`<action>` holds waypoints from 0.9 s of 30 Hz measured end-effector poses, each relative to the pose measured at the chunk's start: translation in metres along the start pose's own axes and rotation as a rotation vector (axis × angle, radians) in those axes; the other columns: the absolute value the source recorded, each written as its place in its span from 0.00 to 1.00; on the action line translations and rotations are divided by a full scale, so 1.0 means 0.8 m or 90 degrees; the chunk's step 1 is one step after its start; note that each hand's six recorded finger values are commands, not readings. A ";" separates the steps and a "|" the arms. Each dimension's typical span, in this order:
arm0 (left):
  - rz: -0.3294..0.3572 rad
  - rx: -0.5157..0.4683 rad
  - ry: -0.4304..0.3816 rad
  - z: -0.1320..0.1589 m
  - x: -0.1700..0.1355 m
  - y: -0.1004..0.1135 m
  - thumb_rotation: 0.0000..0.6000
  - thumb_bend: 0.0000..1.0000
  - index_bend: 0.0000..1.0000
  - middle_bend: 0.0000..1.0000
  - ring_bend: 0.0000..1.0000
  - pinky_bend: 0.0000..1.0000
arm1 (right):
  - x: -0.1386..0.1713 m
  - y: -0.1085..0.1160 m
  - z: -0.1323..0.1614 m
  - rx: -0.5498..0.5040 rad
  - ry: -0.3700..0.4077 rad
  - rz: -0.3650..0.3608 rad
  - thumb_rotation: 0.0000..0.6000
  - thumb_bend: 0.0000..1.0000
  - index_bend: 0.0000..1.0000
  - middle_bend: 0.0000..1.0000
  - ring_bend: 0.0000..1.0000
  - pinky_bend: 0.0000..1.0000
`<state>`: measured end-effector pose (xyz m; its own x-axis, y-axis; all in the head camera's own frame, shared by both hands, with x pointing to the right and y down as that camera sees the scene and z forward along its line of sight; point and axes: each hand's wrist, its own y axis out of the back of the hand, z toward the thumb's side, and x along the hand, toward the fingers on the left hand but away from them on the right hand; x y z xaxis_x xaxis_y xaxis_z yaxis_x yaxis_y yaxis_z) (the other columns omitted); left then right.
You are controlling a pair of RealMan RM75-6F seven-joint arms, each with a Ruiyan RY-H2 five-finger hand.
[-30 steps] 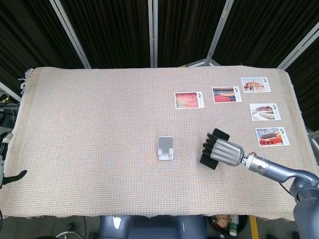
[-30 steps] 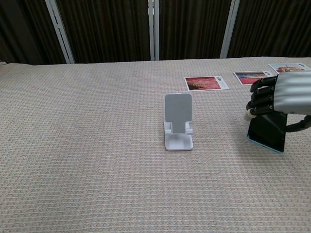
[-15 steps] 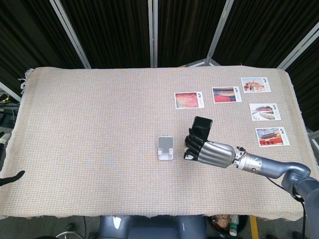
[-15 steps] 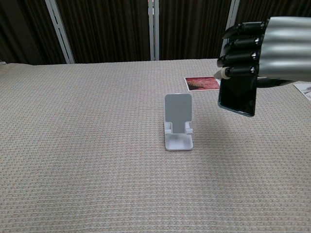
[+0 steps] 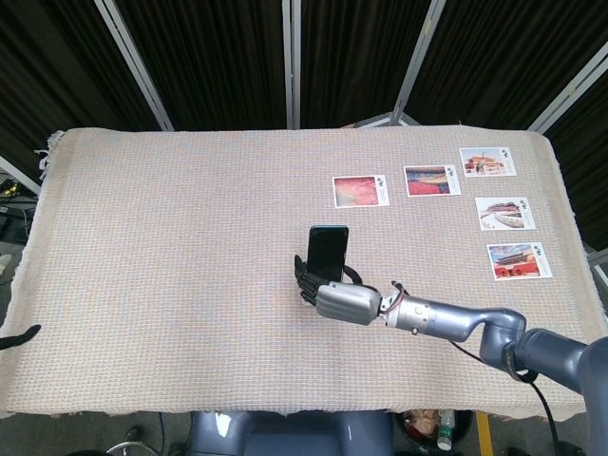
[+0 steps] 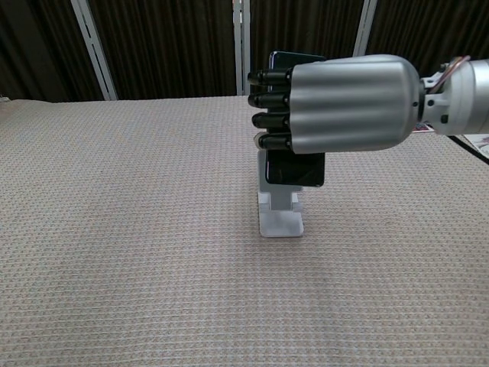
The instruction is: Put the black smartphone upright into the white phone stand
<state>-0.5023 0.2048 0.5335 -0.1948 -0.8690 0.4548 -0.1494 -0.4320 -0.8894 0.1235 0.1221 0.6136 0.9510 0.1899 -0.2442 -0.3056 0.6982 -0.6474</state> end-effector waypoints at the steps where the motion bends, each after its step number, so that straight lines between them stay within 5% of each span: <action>1: 0.000 0.000 0.002 -0.001 0.000 0.000 1.00 0.00 0.00 0.00 0.00 0.00 | -0.006 -0.001 0.002 0.011 -0.001 0.009 1.00 0.15 0.48 0.41 0.22 0.21; 12: -0.003 -0.001 0.008 -0.005 0.003 0.000 1.00 0.00 0.00 0.00 0.00 0.00 | -0.048 -0.001 0.030 0.073 0.006 0.064 1.00 0.15 0.49 0.41 0.22 0.20; 27: -0.002 0.000 0.010 -0.005 0.003 0.001 1.00 0.00 0.00 0.00 0.00 0.00 | -0.043 -0.011 0.064 0.114 -0.006 0.112 1.00 0.16 0.51 0.41 0.21 0.17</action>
<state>-0.5066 0.2035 0.5342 -0.2088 -0.8639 0.4583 -0.1503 -0.4347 -0.8879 0.0957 0.1449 0.6651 0.8844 0.3251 -0.3350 -0.4542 0.7652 -0.4564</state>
